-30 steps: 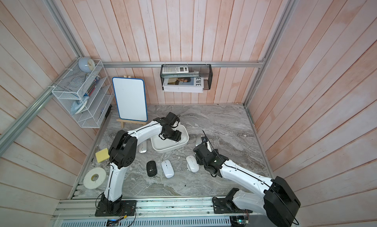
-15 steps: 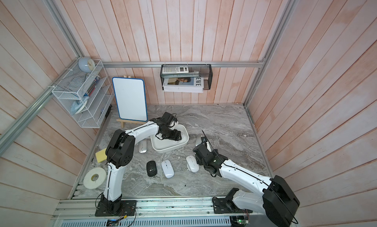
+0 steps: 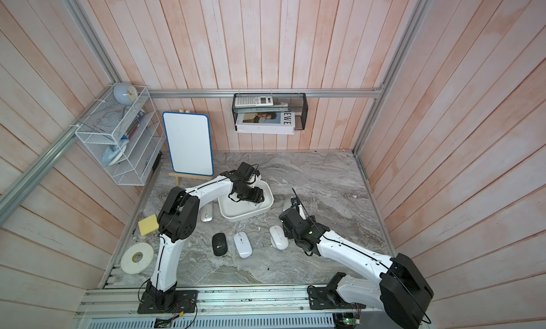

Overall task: Take out the mouse from the storage box
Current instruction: Pick up the mouse from the storage box.

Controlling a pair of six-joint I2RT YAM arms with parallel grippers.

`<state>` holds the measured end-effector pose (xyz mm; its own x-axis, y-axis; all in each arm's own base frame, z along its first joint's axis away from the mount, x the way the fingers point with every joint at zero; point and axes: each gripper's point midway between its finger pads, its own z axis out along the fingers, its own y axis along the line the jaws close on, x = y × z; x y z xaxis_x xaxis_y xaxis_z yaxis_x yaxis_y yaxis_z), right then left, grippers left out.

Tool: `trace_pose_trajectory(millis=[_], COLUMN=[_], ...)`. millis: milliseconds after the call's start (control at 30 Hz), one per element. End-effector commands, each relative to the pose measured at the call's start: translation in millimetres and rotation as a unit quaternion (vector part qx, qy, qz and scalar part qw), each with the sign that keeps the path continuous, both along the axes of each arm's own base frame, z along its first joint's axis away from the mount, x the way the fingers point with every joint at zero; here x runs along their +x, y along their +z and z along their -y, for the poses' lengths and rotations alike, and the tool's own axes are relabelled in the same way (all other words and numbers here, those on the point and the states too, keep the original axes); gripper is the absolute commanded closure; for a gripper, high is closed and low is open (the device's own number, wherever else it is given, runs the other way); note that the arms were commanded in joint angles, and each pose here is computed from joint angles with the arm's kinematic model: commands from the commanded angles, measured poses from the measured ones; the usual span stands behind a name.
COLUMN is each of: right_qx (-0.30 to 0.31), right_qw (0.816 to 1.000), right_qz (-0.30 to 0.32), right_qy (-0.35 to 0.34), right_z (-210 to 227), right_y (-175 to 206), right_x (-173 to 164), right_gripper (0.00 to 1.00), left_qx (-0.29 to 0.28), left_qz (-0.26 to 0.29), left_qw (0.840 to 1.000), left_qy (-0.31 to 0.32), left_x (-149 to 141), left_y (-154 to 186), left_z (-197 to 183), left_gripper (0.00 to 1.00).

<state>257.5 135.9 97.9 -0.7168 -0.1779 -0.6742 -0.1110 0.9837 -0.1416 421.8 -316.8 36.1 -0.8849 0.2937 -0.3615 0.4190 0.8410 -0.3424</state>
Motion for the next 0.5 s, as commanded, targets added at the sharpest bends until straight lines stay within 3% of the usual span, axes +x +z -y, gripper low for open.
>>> trace_pose_trajectory(millis=[0, 300, 433, 467], right_qx=[-0.003, -0.003, -0.003, -0.004], right_qw=[1.0, 1.0, 1.0, 1.0], right_qz=[0.003, 0.003, 0.003, 0.002], right_qy=[0.0, -0.001, -0.001, -0.001], right_z=[-0.7, -0.5, -0.4, -0.4], right_y=[5.6, 5.6, 5.7, 5.4], right_x=[3.7, 3.9, 4.1, 3.9], right_gripper=[0.14, 0.14, 0.15, 0.14], left_qx=[0.039, 0.045, 0.045, 0.045], left_qz=[-0.023, 0.014, 0.023, 0.02], left_qw=[0.999, 0.998, 0.998, 0.999], left_qy=[0.005, 0.029, 0.027, 0.021], left_x=[-10.3, -4.3, -4.4, -6.1], left_y=[-32.1, -16.8, -12.9, -13.8], left_z=[-12.6, -20.7, -21.7, -20.4], left_gripper=[0.43, 0.63, 0.62, 0.58])
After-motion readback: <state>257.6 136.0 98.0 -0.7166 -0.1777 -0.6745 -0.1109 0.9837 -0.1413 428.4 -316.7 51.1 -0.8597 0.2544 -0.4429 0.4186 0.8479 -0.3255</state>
